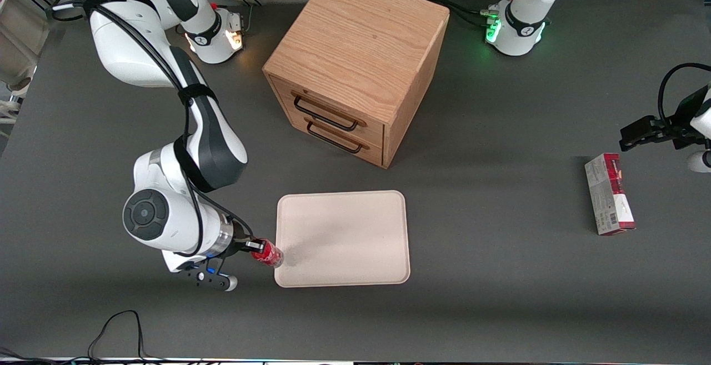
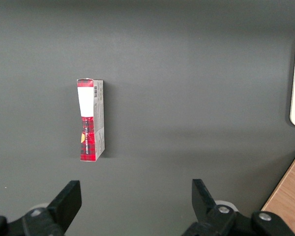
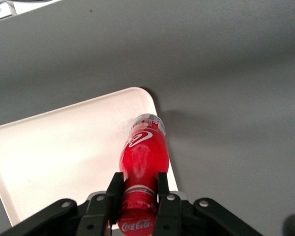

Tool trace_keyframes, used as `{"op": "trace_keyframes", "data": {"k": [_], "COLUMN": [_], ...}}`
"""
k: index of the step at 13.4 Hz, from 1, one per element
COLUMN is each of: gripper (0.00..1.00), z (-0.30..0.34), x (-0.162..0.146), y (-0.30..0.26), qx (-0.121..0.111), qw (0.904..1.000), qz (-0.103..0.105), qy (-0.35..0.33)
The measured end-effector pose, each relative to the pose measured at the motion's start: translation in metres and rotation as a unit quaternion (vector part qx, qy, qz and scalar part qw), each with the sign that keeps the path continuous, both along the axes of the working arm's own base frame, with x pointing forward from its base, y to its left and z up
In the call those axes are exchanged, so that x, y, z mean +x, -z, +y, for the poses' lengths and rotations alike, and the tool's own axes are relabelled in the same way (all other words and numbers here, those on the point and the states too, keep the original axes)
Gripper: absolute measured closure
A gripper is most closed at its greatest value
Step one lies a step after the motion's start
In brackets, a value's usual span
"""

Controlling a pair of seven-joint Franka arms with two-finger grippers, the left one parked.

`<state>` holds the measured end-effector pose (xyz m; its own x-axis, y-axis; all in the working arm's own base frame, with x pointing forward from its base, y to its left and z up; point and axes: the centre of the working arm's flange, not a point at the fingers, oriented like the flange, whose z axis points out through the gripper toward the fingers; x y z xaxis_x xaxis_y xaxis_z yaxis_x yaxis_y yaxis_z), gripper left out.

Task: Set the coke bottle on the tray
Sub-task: 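Lift the bottle and carry it with the right gripper to the white tray, then lower the bottle onto the tray corner and open the right gripper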

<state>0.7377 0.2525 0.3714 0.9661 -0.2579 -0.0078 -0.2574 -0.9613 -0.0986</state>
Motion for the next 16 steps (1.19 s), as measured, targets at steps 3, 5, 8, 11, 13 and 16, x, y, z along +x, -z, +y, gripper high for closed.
{"op": "trace_keyframes", "data": {"k": [3,5,8,11,13,16], "gripper": [0.68,0.68,0.68,0.68,0.54,0.24], "z": [0.013,0.017,0.021,0.024,0.026,0.027], "x": [-0.001,-0.001,-0.001,-0.002,-0.002,-0.002], "y": [0.009,0.016,0.032,0.048,0.049,0.045], "qx": [-0.001,-0.001,-0.003,-0.006,-0.005,-0.004], "qw": [1.0000,1.0000,1.0000,0.9999,1.0000,0.9999], "qz": [-0.007,-0.007,-0.001,0.008,0.008,0.006], "qy": [-0.001,-0.003,-0.004,-0.005,0.000,0.015]}}
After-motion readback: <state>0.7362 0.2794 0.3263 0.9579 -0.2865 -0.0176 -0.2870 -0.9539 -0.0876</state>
